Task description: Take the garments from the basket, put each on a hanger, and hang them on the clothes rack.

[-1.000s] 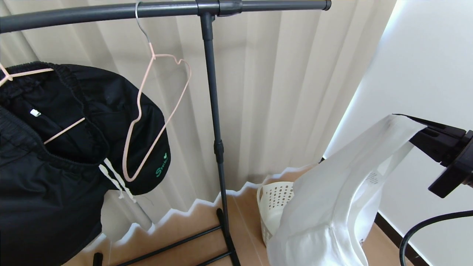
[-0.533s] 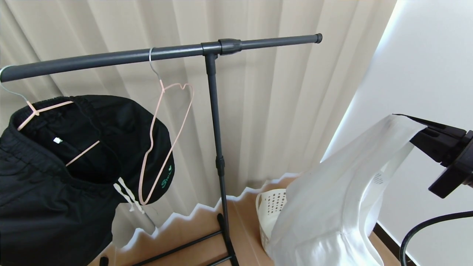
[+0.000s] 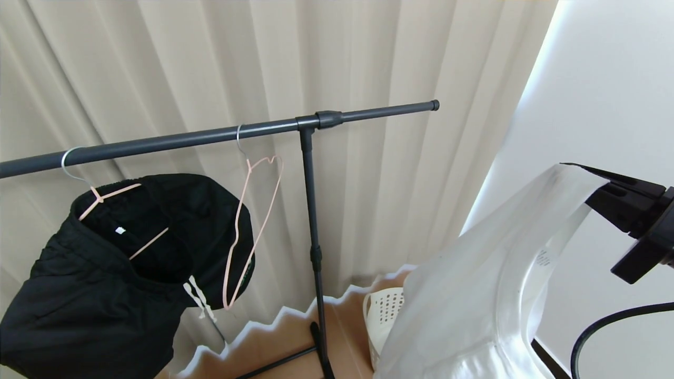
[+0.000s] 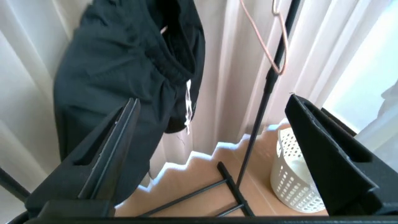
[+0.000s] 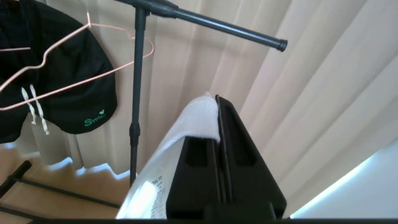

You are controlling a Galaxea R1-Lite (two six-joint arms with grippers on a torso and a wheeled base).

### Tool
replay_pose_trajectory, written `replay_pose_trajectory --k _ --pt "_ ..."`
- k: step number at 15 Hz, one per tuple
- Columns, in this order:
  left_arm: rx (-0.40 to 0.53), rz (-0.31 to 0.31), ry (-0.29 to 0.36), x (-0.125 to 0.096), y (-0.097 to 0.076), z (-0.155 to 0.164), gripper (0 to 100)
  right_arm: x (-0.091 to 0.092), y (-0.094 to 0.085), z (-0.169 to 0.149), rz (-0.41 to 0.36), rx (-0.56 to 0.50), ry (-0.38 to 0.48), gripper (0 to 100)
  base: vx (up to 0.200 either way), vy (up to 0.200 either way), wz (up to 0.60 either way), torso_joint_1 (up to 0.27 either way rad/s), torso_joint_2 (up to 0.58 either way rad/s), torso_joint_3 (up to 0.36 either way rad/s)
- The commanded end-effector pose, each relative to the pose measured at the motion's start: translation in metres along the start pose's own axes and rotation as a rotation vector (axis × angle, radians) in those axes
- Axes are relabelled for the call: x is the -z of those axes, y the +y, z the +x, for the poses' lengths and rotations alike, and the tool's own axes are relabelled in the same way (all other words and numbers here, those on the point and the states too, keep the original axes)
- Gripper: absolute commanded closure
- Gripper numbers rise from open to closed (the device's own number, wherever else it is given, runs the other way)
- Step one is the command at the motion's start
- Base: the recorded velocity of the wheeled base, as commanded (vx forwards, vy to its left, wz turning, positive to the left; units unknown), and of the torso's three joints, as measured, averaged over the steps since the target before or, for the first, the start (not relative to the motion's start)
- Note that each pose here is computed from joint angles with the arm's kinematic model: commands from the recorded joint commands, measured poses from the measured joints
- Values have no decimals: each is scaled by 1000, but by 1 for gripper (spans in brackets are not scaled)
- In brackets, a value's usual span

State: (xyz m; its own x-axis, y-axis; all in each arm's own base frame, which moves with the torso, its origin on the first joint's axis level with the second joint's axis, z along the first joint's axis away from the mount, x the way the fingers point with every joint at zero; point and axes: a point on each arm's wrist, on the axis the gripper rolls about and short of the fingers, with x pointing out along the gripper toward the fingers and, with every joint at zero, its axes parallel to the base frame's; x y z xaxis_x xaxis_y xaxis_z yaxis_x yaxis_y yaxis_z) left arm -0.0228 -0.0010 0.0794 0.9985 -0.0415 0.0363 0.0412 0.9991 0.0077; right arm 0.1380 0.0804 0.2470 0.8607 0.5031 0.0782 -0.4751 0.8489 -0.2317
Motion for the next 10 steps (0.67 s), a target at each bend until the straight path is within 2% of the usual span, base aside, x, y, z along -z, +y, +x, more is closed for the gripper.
replay_pose_trajectory --k 1,7,10 --pt "0 0 0 0 0 0 0 1 0 1 0 -1 3 100 0 0 0 168 -378 -12" --pt "-2 2 0 0 0 0 0 1 0 0 0 -1 4 100 0 0 0 164 -360 -124" --pt "-2 1 1 0 0 0 0 2 1 0 0 -4 7 100 0 0 0 136 -295 -27"
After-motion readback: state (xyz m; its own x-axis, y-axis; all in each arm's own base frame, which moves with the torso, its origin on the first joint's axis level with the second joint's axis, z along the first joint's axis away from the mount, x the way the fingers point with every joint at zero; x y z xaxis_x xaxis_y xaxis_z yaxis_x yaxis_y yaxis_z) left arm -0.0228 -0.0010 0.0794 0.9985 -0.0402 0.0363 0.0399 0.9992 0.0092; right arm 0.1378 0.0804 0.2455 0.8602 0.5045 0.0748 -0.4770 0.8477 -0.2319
